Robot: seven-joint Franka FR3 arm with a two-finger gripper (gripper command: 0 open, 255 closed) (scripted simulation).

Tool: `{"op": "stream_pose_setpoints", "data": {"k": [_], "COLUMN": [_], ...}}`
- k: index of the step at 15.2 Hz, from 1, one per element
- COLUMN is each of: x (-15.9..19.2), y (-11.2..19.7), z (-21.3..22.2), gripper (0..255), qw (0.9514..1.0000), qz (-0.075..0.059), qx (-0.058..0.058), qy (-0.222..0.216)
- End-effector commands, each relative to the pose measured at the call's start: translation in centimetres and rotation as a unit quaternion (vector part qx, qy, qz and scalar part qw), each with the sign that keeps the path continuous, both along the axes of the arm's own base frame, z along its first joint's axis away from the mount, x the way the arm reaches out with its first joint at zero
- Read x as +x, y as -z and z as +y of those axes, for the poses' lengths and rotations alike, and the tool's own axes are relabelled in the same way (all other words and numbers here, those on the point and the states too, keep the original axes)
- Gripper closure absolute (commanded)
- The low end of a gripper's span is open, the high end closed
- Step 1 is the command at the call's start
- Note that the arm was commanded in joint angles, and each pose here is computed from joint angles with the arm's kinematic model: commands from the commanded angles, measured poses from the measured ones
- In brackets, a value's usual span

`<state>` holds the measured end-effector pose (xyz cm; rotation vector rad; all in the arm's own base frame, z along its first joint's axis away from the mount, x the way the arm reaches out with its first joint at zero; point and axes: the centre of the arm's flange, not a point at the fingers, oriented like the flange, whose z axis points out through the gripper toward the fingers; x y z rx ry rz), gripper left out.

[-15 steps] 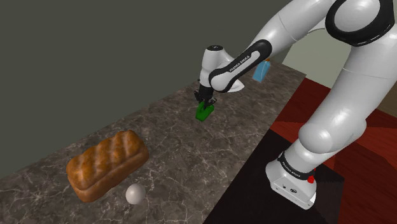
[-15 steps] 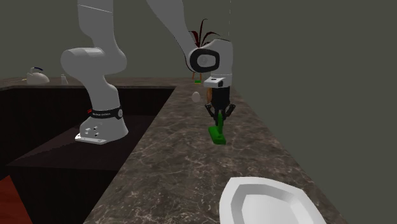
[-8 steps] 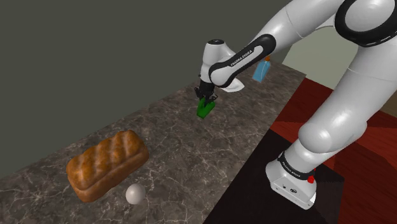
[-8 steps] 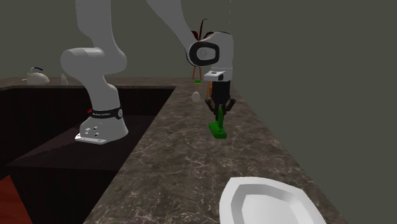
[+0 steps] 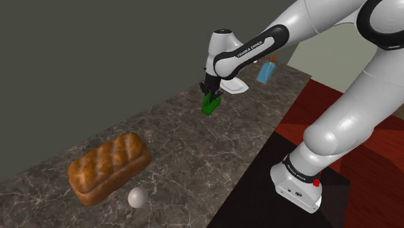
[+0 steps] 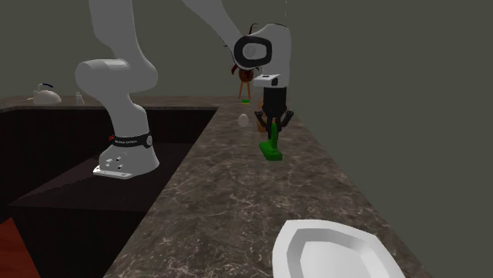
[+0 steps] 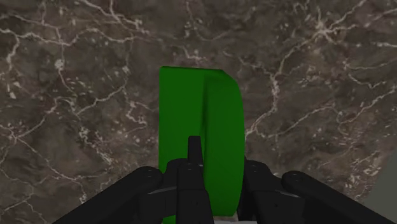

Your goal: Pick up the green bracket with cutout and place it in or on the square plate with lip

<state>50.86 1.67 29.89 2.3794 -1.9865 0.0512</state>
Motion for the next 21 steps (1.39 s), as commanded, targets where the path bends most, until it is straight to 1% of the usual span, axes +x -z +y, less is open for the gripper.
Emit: {"op": "stream_pose_setpoints", "data": {"k": [1, 3, 21], "x": [0.0, 0.0, 6.3], "y": [-1.1, -2.1, -3.0], "z": [0.1, 0.1, -22.8], "gripper": [255, 255, 255], "qw": [1.0000, 1.0000, 1.0000], "qz": [0.000, 0.000, 0.000], "qx": [0.000, 0.000, 0.000], "qy": [0.000, 0.000, 0.000]}}
